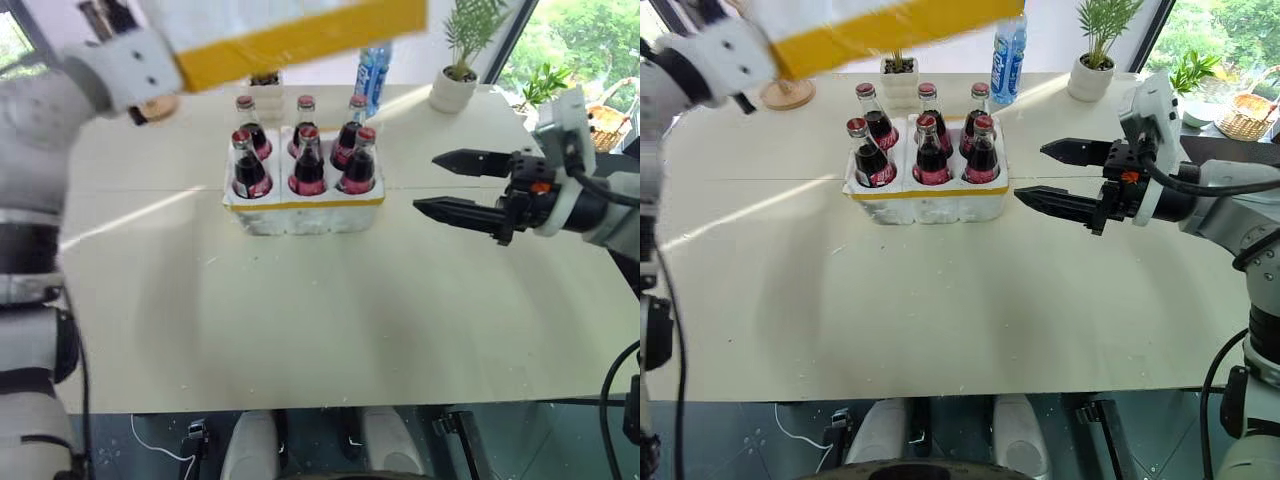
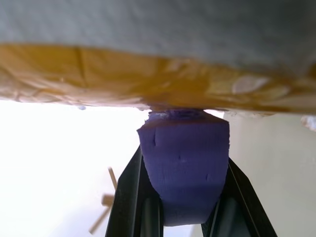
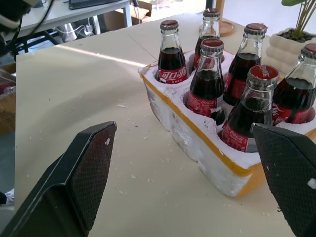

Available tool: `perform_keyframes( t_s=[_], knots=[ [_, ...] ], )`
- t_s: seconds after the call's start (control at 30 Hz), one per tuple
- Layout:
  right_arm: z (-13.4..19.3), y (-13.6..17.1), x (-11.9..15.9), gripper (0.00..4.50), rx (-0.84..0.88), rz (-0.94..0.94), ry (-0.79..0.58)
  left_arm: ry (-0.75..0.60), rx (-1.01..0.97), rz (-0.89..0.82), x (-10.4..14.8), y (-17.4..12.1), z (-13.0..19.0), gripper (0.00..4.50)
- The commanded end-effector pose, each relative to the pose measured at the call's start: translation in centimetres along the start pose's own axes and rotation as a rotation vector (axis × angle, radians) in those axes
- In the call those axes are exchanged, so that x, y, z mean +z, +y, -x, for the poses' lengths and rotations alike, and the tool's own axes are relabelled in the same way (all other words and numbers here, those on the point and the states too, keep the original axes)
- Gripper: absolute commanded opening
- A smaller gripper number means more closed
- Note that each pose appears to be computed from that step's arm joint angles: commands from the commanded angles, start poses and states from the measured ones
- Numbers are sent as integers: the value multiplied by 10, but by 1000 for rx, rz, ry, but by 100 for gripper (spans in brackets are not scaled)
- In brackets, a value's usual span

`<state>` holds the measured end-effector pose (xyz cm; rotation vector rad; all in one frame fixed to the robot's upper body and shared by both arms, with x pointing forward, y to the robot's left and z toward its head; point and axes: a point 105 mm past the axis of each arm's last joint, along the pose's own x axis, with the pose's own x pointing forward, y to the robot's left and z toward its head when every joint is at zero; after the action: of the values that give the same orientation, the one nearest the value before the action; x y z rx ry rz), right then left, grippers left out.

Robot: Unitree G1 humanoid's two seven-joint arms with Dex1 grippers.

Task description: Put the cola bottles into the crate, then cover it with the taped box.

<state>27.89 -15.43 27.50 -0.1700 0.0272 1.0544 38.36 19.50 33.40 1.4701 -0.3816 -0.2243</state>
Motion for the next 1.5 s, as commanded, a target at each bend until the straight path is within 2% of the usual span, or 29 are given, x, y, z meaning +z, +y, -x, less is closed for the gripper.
perform_keyframes(
  t_s=[0.03,0.13,0.23,0.33,0.47,0.67,0.8,0.93,0.97,1.17,1.33,1.43,1.5],
  knots=[
    [7,4,14,450,-17,44,-52,54,62,-195,-3,2,7,53],
    [8,2,14,450,-37,36,-66,67,32,-309,-6,-18,8,53],
    [8,2,14,450,-41,28,-72,98,41,-340,-14,-23,11,53],
    [7,4,14,450,-31,26,-72,123,47,-304,-22,-27,12,53],
    [6,3,13,450,-30,22,-74,90,54,-267,-21,-36,11,53],
    [4,3,11,450,-18,15,-74,28,47,-305,-18,-49,11,53],
    [5,4,10,450,-17,18,-70,-1,50,-301,-15,-51,12,215],
    [5,3,8,450,-23,14,-72,-23,50,-309,-13,-53,15,419],
    [6,3,8,450,-23,12,-72,-29,50,-312,-12,-53,16,443],
    [5,3,5,450,-25,3,-78,-53,8,-274,-13,-63,34,443],
    [9,0,0,450,-35,-8,-70,-84,-47,-143,-20,-68,68,443],
    [14,-6,-6,450,-51,-35,-62,-88,-111,163,-26,-77,90,443],
    [16,-13,-9,450,-65,-49,-59,-29,-168,488,-39,-85,100,443]
  ],
)
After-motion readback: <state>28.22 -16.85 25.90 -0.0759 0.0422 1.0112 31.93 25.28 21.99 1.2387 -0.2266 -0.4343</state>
